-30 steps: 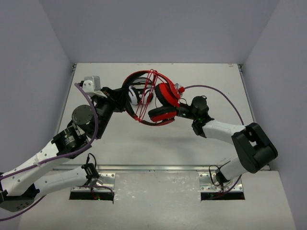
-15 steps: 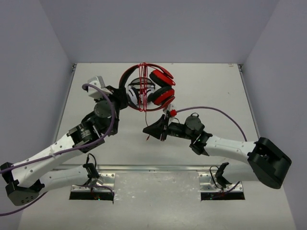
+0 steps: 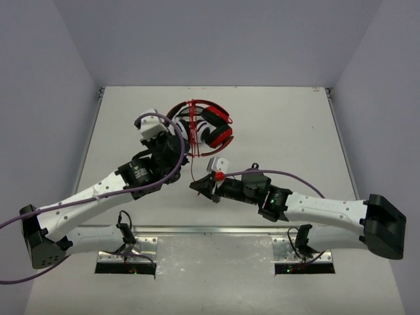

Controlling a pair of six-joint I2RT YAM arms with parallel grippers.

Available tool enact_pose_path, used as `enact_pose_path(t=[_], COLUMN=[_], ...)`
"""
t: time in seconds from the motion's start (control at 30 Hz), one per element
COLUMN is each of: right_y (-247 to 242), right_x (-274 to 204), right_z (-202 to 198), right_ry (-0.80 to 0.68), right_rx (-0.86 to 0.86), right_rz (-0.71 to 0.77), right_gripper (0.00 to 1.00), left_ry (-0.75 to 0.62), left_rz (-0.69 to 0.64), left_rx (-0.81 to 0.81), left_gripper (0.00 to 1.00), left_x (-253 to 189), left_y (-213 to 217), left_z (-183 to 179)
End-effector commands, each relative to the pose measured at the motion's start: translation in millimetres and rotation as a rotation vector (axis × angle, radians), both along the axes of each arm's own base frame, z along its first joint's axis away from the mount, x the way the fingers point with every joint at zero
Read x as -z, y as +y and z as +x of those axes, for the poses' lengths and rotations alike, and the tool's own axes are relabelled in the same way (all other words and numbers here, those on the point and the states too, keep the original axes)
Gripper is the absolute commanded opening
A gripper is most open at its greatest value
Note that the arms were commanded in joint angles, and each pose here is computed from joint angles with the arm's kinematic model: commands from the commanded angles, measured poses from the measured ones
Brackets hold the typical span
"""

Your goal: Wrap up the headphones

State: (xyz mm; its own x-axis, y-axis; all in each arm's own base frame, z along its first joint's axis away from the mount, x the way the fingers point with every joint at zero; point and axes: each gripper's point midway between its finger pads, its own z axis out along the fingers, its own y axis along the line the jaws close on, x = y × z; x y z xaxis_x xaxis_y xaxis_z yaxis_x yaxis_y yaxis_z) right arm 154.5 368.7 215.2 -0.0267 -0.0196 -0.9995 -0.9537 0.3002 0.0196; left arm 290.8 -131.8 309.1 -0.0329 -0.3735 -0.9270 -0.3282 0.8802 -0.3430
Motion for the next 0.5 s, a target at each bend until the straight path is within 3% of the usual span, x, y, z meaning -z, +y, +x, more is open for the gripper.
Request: enact_pose_path(t=[0.0,0.13,0.27,0.33,0.47], right_y=[-0.5,-2.9,-5.0,-9.1,-9.7], right_x=[-29.1,-28.2,-48.4,-36.6,-43.6], right_z=[8.2,7.1,3.6,2.1,1.3], right_ry=[-0.113,-0.158,-0.252,-0.256,-0.325], right_rx=[0.048,0.041,-0.012,-0.046,-0.111], right_rz=[-0.03,-0.159,-0.233,-0.332,-0.44], right_gripper=[0.01,0.01,0.01,0.01,0.01], left_ry=[-0.05,0.032,0.087,0.127,0.168], left_rz=[-0.03,0.046,0.112,0.172,0.209], left_rx=[-0.074,-0.046,0.162,0.257,0.446], left_gripper=[0.0,0.0,0.01,0.0,0.0], left_x=[-7.1,24.2,51.6,67.8,85.9], left_y=[7.4,9.3,-10.3,-22.5,-53.6], left_z=[0.9,10.3,33.3,39.6,39.3])
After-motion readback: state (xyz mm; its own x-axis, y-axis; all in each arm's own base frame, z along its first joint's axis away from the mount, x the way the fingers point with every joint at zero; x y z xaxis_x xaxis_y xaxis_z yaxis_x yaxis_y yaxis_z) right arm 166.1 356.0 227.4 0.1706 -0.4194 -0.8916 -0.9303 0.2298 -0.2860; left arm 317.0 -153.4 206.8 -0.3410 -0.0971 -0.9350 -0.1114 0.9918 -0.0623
